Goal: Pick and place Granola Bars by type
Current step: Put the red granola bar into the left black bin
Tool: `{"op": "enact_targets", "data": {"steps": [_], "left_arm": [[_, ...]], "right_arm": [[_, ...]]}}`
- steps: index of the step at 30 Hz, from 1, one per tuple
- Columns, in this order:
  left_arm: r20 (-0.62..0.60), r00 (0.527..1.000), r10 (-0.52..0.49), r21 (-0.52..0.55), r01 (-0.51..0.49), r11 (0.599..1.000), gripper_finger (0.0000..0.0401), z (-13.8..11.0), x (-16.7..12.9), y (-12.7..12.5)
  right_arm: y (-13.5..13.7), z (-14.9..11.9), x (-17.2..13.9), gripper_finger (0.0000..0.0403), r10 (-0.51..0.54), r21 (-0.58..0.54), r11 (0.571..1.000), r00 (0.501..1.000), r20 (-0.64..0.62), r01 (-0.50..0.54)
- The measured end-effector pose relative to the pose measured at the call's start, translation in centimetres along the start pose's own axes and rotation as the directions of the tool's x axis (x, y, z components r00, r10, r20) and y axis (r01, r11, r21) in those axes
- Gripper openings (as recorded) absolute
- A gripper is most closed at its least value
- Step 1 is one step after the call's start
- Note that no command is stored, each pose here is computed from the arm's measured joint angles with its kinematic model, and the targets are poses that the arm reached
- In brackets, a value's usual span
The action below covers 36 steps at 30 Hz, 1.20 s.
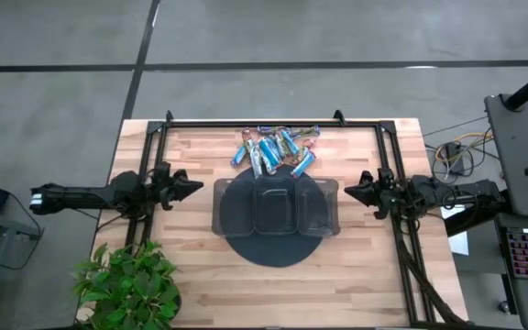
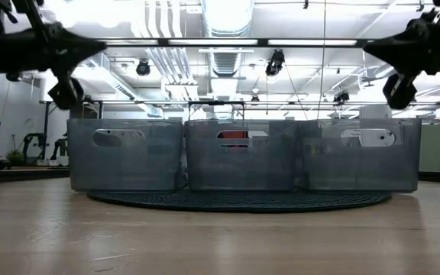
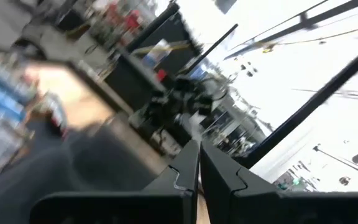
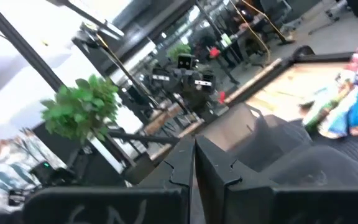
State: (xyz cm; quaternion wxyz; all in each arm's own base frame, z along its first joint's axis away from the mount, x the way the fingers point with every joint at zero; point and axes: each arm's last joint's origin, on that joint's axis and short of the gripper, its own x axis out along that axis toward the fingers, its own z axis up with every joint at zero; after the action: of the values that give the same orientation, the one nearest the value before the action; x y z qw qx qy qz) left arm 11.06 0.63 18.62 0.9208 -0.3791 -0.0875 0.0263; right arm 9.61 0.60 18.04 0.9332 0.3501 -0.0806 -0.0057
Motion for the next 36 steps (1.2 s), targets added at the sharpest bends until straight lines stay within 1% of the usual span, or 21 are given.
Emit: {"op": "enact_targets", "data": {"steps": [4,8,11,15,20,22,25,28,29,31,33,36], "left_arm": [[0.049,0.998,-0.047,0.076,0.044,0.996,0.0,0.9,0.0,-0.9],[0.081,0.994,-0.079,0.107,0.07,0.992,0.0,2.1,0.1,-2.0],[0.117,0.987,-0.113,0.138,0.097,0.986,0.0,3.3,0.0,-3.3],[0.173,0.971,-0.167,0.215,0.128,0.968,0.0,5.3,-0.2,-5.2],[0.24,0.943,-0.23,0.332,0.142,0.932,0.0,8.2,-0.6,-8.0],[0.258,0.934,-0.246,0.372,0.139,0.918,0.0,9.5,-0.7,-9.2],[0.273,0.934,-0.231,0.423,0.099,0.901,0.0,11.4,-0.8,-11.0],[0.272,0.939,-0.21,0.464,0.063,0.883,0.0,13.4,-0.9,-12.9],[0.266,0.944,-0.195,0.474,0.048,0.879,0.0,14.0,-1.0,-13.5],[0.242,0.957,-0.158,0.49,0.02,0.871,0.0,15.3,-1.0,-14.7],[0.21,0.969,-0.128,0.512,0.002,0.859,0.0,16.4,-1.0,-15.8],[0.177,0.982,-0.072,0.538,-0.035,0.842,0.0,18.0,-1.0,-17.3]], "right_arm": [[0.5,0.6,0.0,0.0009,0.05,-0.011,0.999,0.997,0.06,-0.049],[1.3,1.6,-0.2,0.0009,0.129,-0.067,0.991,0.979,0.16,-0.12],[2.0,2.6,-0.6,0.0009,0.205,-0.118,0.977,0.943,0.262,-0.18],[2.9,3.9,-1.2,0.0009,0.293,-0.199,0.952,0.873,0.389,-0.231],[4.7,6.3,-1.8,0.0009,0.304,-0.264,0.944,0.838,0.452,-0.2],[5.8,7.7,-2.0,0.0009,0.311,-0.314,0.933,0.827,0.468,-0.174],[7.7,10.0,-2.2,0.0009,0.331,-0.395,0.909,0.801,0.498,-0.129],[9.9,12.6,-2.2,0.0009,0.35,-0.453,0.887,0.773,0.53,-0.091],[10.6,13.5,-2.2,0.0009,0.352,-0.467,0.881,0.769,0.534,-0.079],[12.0,15.0,-1.9,0.0009,0.345,-0.488,0.871,0.78,0.522,-0.059],[13.3,16.5,-1.4,0.0009,0.326,-0.5,0.865,0.807,0.492,-0.045],[15.3,18.6,-0.5,0.0009,0.283,-0.518,0.855,0.86,0.424,-0.025]]}}
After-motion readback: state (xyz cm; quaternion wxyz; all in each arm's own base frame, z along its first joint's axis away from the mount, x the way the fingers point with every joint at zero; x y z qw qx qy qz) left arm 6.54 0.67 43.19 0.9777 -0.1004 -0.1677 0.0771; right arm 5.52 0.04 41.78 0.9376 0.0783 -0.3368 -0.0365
